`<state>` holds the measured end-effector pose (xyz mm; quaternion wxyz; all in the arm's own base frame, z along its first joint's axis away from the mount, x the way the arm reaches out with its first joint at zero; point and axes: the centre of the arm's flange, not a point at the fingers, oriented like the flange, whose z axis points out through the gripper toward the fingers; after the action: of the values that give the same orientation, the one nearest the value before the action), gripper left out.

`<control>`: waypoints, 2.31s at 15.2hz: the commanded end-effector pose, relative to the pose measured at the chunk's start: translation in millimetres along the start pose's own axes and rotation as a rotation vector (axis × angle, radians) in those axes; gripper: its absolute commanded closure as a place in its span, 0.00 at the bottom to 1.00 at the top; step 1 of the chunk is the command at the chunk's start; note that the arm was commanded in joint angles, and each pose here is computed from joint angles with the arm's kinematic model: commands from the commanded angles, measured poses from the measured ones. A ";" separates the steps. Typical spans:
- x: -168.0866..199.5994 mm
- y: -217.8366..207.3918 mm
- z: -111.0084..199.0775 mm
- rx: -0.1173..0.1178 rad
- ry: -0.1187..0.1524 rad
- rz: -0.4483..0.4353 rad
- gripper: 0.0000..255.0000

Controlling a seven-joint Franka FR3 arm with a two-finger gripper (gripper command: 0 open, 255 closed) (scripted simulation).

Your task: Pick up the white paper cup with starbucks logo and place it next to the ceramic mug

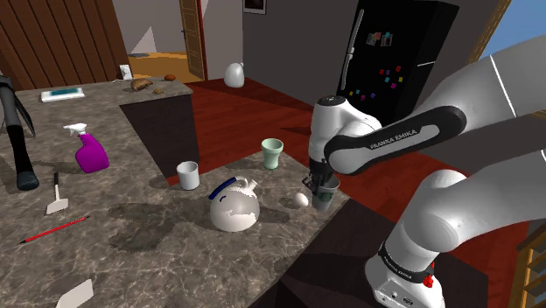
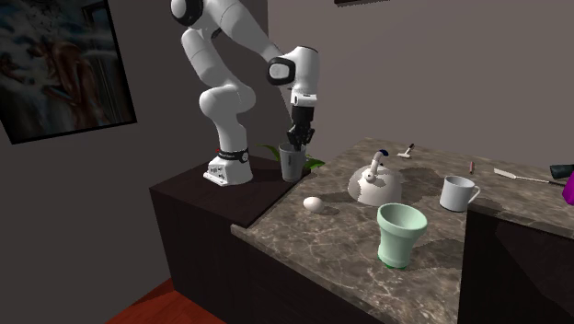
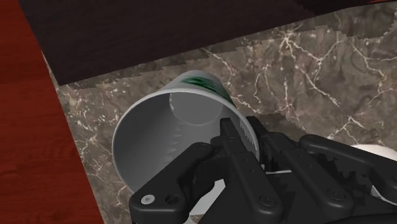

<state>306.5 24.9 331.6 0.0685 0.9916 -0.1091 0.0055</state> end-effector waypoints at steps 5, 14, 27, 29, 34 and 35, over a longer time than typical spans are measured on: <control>0.5 4.7 -31.6 0.000 0.000 0.000 1.00; 1.7 11.1 -78.7 0.000 0.000 0.000 1.00; 123.5 -38.5 -98.8 0.000 0.000 0.000 1.00; 147.8 -48.8 -99.7 0.000 0.000 0.000 1.00; 208.5 -74.6 -101.9 0.000 0.000 0.000 1.00; 220.6 -79.8 -102.3 0.000 0.000 0.000 1.00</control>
<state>528.1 63.1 426.2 0.0689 0.9916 -0.1090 0.0052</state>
